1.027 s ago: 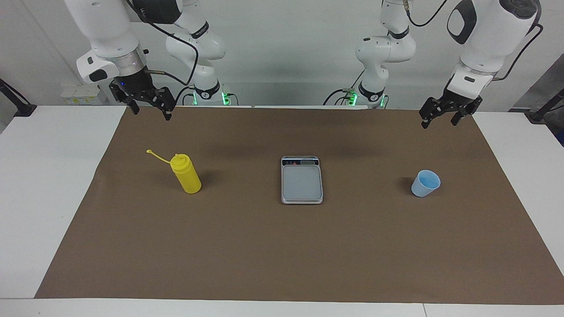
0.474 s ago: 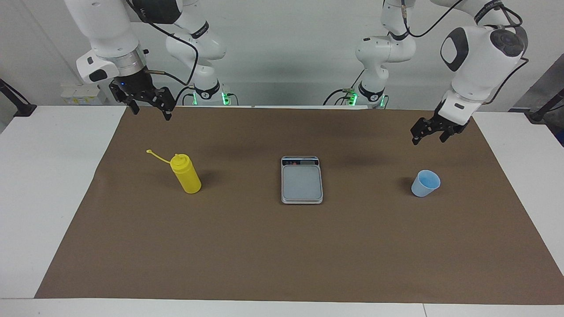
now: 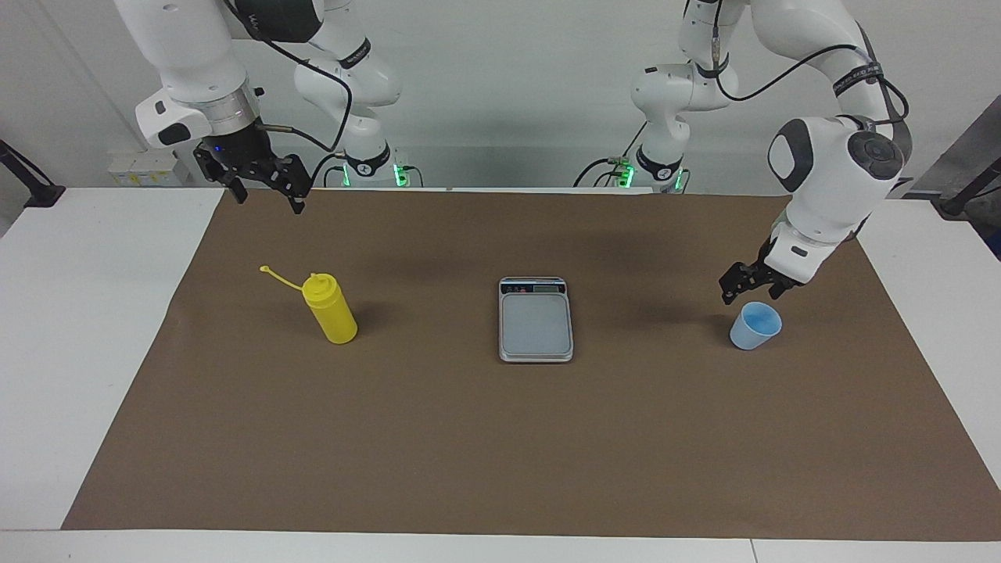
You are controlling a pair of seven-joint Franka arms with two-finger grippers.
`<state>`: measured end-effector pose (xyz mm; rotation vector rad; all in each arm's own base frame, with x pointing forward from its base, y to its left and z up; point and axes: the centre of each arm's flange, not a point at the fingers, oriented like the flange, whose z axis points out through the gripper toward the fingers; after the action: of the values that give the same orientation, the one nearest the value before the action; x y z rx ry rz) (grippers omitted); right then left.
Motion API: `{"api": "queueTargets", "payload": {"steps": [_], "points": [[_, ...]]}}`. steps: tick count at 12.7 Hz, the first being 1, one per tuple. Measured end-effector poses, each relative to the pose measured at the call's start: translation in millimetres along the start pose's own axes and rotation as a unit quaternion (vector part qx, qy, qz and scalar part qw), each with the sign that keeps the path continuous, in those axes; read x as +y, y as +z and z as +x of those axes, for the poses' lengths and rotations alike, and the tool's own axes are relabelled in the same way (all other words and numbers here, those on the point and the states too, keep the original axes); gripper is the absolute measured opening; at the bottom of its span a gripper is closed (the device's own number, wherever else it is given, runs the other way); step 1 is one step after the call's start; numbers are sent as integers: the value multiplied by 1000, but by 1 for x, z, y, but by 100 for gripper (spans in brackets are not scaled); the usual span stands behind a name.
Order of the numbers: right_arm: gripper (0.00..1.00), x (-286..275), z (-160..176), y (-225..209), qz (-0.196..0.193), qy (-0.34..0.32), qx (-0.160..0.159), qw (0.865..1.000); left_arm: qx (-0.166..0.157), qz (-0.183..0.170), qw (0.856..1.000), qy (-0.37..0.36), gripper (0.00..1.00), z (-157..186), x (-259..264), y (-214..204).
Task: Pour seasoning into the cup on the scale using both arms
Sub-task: 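Lift the light-blue cup with the left gripper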
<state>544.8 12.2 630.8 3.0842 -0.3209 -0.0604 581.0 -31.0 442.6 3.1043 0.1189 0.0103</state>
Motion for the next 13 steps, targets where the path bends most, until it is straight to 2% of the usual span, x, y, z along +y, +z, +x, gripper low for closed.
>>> {"api": "queueTargets", "payload": {"steps": [3, 8, 13], "points": [[100, 0, 0, 0, 0, 0, 0, 1000, 13, -1, 1000, -4, 100, 2, -4, 24], [100, 0, 0, 0, 0, 0, 0, 1000, 17, 0, 1000, 11, 100, -12, -9, 84], [100, 0, 0, 0, 0, 0, 0, 1000, 11, 1, 1000, 12, 100, -22, -11, 103]]}}
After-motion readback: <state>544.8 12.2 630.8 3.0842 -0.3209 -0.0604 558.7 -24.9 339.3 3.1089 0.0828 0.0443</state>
